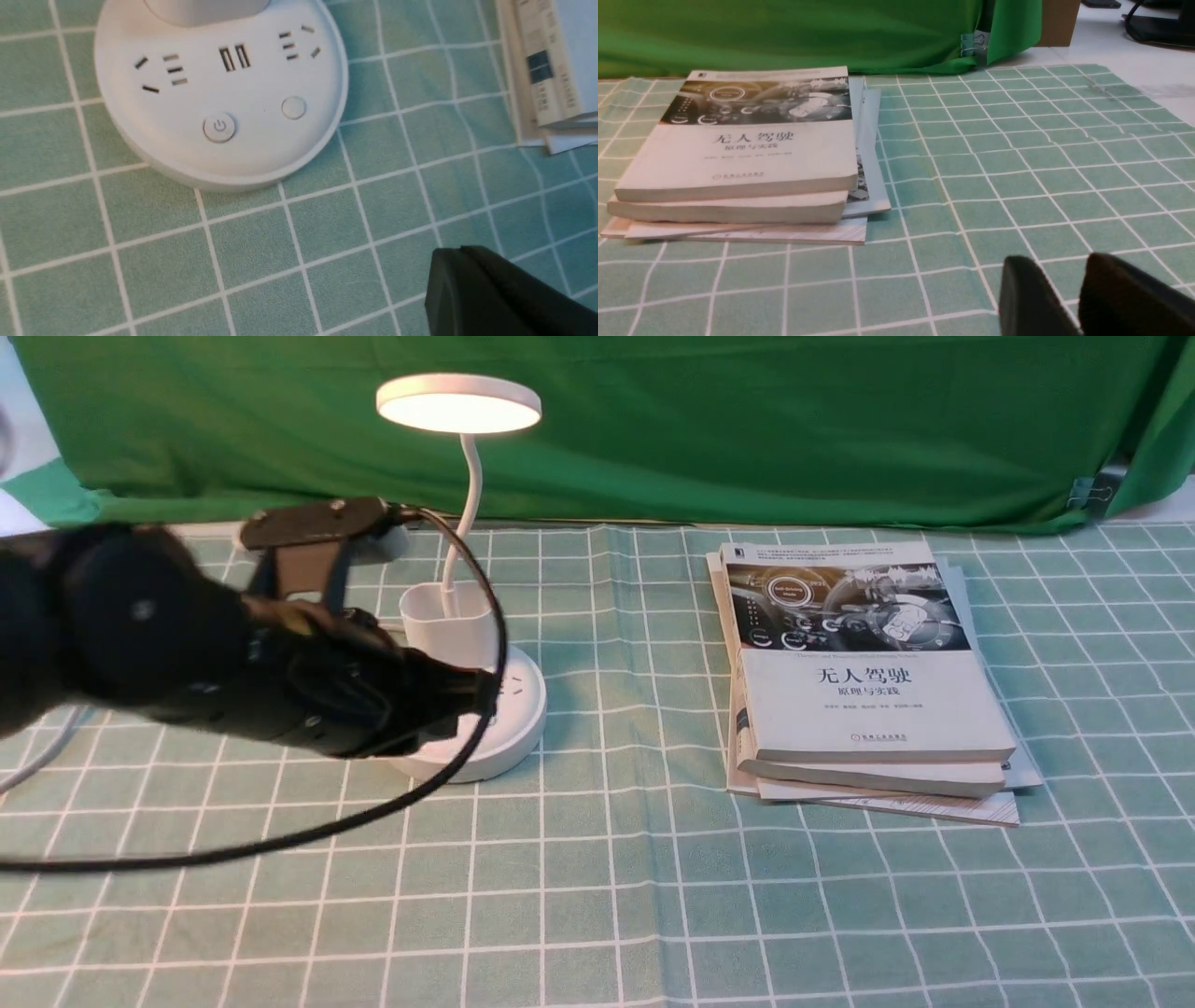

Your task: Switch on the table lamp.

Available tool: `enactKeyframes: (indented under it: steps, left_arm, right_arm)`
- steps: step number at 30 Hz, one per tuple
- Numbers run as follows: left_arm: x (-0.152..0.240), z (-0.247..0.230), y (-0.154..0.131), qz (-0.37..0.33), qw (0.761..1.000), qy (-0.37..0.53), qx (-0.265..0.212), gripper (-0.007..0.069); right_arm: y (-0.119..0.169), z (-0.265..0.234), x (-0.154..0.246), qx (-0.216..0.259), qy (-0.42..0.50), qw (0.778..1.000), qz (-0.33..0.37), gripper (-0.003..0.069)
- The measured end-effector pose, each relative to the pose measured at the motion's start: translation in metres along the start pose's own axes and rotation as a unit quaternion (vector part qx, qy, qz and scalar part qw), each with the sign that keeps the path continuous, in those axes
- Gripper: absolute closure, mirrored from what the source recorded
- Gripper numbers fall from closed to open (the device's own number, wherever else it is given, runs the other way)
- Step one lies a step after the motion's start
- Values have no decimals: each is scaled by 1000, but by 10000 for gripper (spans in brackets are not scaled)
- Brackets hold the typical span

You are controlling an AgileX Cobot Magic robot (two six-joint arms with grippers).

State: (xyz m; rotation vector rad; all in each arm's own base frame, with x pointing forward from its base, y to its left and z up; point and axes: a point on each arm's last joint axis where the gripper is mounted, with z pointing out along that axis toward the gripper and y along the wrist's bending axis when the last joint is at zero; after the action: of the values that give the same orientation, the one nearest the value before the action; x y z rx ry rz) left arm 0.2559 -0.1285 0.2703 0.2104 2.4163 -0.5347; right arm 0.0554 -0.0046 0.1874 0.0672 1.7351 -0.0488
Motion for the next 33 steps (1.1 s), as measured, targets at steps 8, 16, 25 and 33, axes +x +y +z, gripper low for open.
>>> enactKeyframes:
  steps: [8, 16, 25, 33]
  left_arm:
    - [57, -82, 8, 9, 990, -142, 20, 624]
    - [111, -114, 20, 19, 979, -201, 37, 624]
    - [128, -142, 29, 167, 946, -278, -26, 624]
    - [156, -166, 45, 156, 900, -399, -82, 624]
  right_arm:
    - [0, 0, 0, 0, 0, 1000, 0, 421]
    - [0, 0, 0, 0, 0, 1000, 0, 421]
    - [0, 0, 0, 0, 0, 1000, 0, 421]
    - [0, 0, 0, 0, 0, 1000, 0, 421]
